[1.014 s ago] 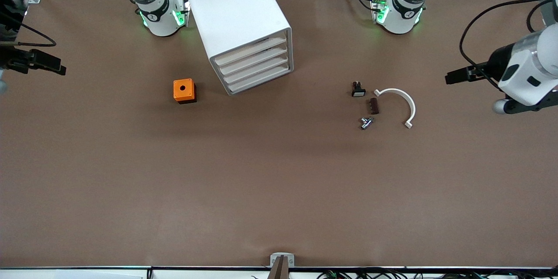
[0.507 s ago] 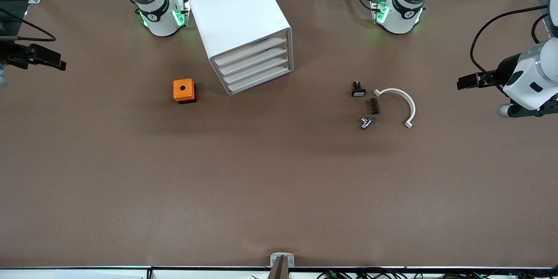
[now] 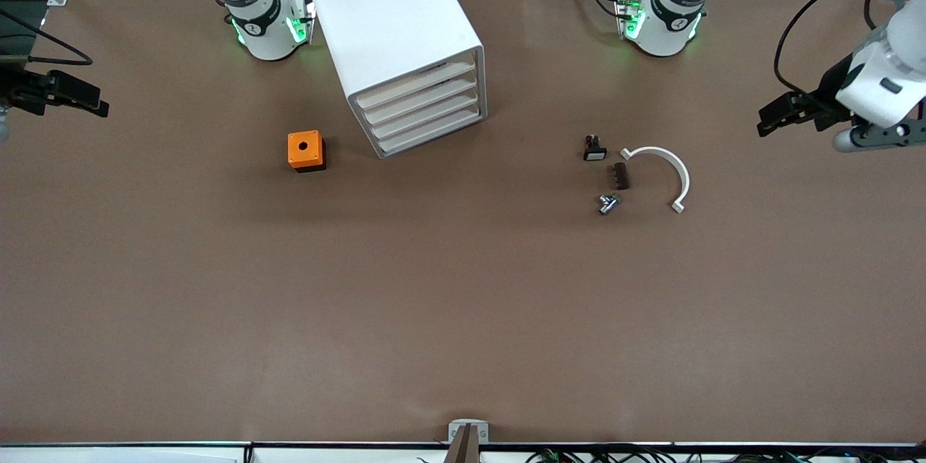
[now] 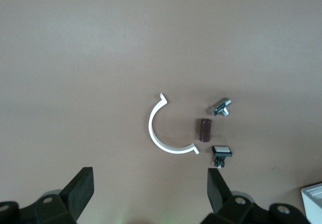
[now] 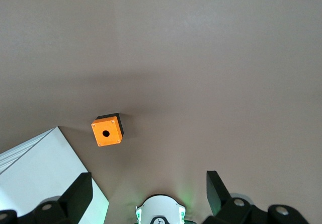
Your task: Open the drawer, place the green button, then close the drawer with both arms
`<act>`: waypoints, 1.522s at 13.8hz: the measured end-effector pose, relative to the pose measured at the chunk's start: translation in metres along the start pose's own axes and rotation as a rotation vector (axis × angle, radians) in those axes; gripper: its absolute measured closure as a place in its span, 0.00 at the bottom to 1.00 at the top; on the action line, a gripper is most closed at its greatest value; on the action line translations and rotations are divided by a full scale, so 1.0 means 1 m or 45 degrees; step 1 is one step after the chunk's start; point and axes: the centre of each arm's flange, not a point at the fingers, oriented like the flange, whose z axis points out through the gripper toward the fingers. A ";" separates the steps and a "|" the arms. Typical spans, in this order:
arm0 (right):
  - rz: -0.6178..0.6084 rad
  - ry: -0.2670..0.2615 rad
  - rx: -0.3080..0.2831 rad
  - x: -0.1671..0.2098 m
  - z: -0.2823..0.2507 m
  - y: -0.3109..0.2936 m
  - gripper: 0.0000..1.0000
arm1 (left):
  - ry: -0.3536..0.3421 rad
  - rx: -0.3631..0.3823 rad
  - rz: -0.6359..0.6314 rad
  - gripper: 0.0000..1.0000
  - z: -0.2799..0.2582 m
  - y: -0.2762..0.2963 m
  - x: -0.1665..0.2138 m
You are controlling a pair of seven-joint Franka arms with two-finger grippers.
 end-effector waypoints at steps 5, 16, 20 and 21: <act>0.003 0.088 0.001 -0.005 -0.004 0.001 0.00 | 0.013 -0.002 0.023 0.00 -0.059 0.000 -0.013; -0.009 0.243 0.003 -0.017 -0.010 0.006 0.00 | 0.016 -0.002 0.028 0.00 -0.071 0.002 -0.014; -0.016 0.246 0.004 -0.017 -0.010 0.010 0.00 | 0.010 -0.001 0.028 0.00 -0.068 0.002 -0.012; -0.018 0.244 0.003 -0.017 -0.009 0.009 0.00 | 0.009 -0.001 0.027 0.00 -0.068 0.002 -0.011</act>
